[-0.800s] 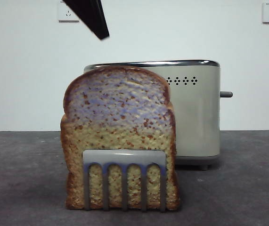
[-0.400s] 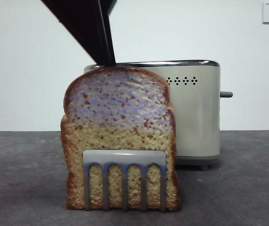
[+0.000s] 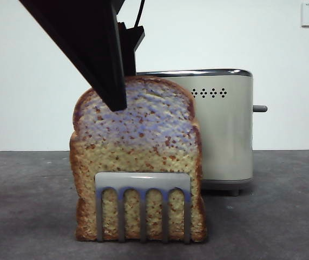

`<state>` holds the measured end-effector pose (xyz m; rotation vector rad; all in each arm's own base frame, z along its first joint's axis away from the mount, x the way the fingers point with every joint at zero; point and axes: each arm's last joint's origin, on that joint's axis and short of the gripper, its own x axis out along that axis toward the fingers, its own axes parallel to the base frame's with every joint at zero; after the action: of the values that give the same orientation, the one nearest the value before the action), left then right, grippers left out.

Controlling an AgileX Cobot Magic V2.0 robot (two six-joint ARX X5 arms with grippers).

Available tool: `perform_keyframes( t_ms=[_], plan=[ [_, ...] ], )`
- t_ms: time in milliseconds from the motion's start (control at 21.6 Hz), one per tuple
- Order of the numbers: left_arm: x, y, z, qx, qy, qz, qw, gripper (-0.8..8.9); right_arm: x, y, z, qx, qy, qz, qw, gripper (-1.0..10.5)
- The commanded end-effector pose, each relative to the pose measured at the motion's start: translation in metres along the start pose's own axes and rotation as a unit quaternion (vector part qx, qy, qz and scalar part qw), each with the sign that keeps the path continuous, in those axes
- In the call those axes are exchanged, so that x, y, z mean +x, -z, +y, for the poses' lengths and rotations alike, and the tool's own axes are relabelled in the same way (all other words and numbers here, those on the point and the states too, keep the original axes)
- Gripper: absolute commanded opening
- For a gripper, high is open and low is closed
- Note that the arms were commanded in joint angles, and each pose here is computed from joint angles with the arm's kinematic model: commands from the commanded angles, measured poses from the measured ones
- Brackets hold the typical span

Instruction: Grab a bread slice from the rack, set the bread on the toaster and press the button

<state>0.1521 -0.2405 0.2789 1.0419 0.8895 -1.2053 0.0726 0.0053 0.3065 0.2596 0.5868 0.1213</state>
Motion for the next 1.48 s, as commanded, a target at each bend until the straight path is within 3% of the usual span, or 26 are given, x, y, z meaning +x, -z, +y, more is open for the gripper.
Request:
perform_keyframes(
  t_ms=[46, 185, 371, 510, 927, 1252, 1344, 1483],
  plan=[
    [0.005, -0.002, 0.000, 0.002, 0.003, 0.003, 1.000, 6.32, -0.001, -0.001, 0.001, -0.009, -0.002, -0.003, 1.000, 0.0],
    [0.009, -0.003, 0.001, -0.002, 0.007, 0.009, 1.000, 5.87, -0.001, -0.001, 0.001, -0.009, -0.002, -0.003, 1.000, 0.0],
    [0.015, -0.004, 0.002, -0.003, 0.010, 0.015, 1.000, 1.64, -0.001, -0.001, 0.001, -0.009, -0.002, -0.003, 1.000, 0.0],
    [0.015, -0.004, 0.002, -0.002, 0.010, 0.015, 1.000, -0.06, -0.001, -0.001, 0.000, -0.009, -0.001, 0.000, 1.000, 0.0],
    [-0.001, -0.009, 0.006, 0.002, -0.020, 0.022, 1.000, -0.06, -0.001, 0.001, -0.001, -0.015, 0.018, 0.007, 1.000, 0.0],
    [-0.068, -0.026, 0.014, 0.002, -0.041, -0.018, 0.999, -0.05, -0.001, 0.002, -0.001, -0.015, 0.018, 0.009, 1.000, 0.0],
    [-0.095, -0.033, 0.018, 0.019, -0.068, -0.049, 0.996, -0.05, -0.001, 0.002, -0.001, -0.015, 0.018, 0.009, 1.000, 0.0],
    [-0.135, -0.039, 0.024, 0.042, -0.153, -0.078, 0.984, -0.05, 0.000, 0.001, -0.001, -0.014, 0.019, 0.013, 1.000, 0.0]
  ],
)
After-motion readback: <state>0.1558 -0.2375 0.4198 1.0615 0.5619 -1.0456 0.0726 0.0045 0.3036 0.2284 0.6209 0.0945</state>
